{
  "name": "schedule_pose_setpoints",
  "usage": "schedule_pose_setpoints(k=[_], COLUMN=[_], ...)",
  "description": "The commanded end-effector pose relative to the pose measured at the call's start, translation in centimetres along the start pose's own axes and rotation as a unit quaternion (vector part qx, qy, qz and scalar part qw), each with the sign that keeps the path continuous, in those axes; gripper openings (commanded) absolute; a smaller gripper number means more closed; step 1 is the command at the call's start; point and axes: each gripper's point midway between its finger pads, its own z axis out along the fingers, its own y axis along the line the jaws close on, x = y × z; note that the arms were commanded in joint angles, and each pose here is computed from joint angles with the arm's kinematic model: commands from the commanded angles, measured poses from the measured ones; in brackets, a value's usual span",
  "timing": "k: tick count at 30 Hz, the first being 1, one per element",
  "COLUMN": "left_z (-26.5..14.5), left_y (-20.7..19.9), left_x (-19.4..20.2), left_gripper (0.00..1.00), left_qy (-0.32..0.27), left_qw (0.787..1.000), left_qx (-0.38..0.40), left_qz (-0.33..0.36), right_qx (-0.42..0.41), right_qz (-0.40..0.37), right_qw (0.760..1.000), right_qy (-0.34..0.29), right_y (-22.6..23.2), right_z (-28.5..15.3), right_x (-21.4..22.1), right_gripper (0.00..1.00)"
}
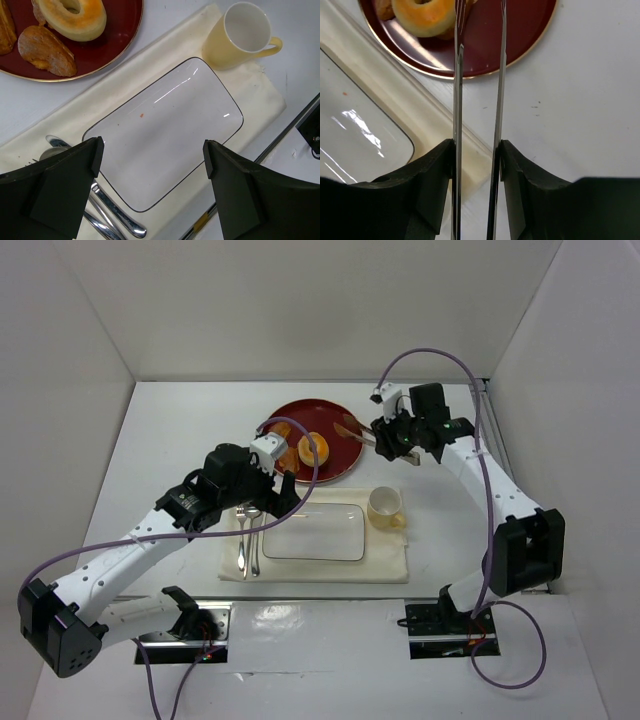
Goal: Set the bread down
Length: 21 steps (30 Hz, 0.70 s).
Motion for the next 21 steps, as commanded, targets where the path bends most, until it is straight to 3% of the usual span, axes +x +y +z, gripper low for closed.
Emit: schedule_pose_setpoints(k=[1, 21], left_z=[0.1, 0.2], left_y=[-0.2, 0.4], left_x=[-1.1, -0.8], left_gripper=[1.00, 1.00], left_qy=[-0.024, -0.022], left_qw=[1.000, 1.000], left_qx=[0.002, -0.013], left_qz=[0.005, 0.008], right_qx=[0.012, -0.089], right_qz=[-0.013, -0.019], right_qw=[0.999, 0.995], right_qy=[-0.044, -0.031], right_y=[0.7, 4.5], right_z=[-2.5, 1.7], right_x=[-3.8, -3.5], right_gripper=[0.50, 0.54])
